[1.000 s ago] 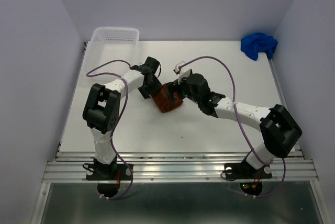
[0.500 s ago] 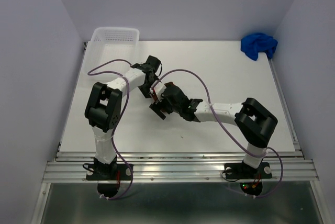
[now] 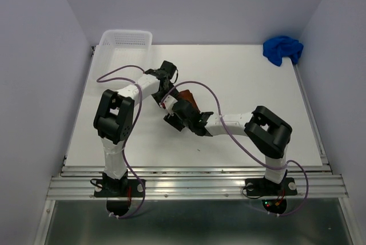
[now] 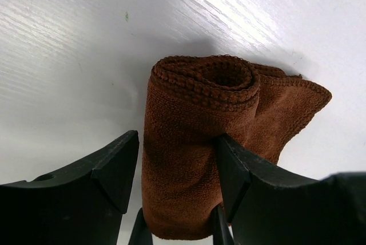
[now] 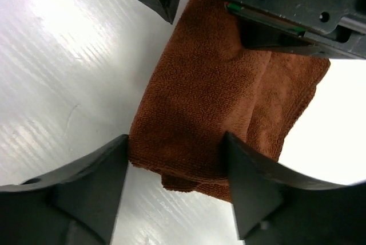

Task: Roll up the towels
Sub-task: Roll the towel

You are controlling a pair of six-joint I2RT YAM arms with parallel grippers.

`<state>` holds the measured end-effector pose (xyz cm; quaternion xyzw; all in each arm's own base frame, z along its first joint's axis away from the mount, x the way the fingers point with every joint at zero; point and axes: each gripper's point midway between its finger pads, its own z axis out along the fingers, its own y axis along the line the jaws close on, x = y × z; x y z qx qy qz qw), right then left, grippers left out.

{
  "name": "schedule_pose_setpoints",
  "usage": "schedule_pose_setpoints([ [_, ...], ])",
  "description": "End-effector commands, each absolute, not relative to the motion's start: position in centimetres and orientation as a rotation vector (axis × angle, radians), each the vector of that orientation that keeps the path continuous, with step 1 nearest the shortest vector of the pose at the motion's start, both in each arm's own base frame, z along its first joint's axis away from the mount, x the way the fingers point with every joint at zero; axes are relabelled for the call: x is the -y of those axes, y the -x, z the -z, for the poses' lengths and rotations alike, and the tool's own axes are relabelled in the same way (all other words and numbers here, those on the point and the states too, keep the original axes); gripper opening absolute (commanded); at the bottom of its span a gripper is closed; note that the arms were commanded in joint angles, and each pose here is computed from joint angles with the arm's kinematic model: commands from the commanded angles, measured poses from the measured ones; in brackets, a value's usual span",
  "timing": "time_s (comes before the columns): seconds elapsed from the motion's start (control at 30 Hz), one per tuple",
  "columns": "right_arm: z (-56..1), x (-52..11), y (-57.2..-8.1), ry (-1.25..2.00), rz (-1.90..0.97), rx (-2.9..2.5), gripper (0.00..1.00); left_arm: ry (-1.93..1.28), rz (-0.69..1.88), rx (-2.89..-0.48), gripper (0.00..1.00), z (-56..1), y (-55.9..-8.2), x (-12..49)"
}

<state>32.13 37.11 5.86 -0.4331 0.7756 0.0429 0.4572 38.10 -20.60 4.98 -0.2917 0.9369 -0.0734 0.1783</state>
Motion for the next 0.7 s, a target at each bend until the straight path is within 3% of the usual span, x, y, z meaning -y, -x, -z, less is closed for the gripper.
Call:
schedule_pose_setpoints([
  [0.0, -6.5, -37.1, -33.2, 0.987, -0.02, -1.902, 0.67, 0.832, 0.201, -2.652, 0.66, -5.8, -37.9, 20.8],
  [0.1, -6.1, -36.1, -33.8, 0.909, 0.044, -1.929, 0.41, 0.833, 0.209, -2.64, 0.67, -6.3, -37.9, 20.7],
  [0.13, -5.8, -35.8, -33.8, 0.887, 0.053, -1.94, 0.25, 0.832, 0.215, -2.633, 0.68, -6.6, -37.9, 20.7],
  [0.17, -5.7, -35.5, -33.9, 0.86, 0.064, -1.949, 0.19, 0.828, 0.216, -2.631, 0.69, -6.8, -37.8, 20.7],
  [0.33, -5.5, -35.2, -33.0, 0.704, -0.062, -2.03, 0.09, 0.816, 0.249, -2.592, 0.83, -8.6, -38.2, 20.6],
  [0.47, -7.2, -35.3, -32.8, 0.586, -0.29, -2.065, 0.07, 0.798, 0.284, -2.538, 0.96, -10.7, -38.8, 20.4],
  [0.67, -9.2, -34.6, -32.1, 0.462, -0.654, -2.054, 0.06, 0.776, 0.364, -2.471, 0.99, -13.1, -39.8, 20.3],
])
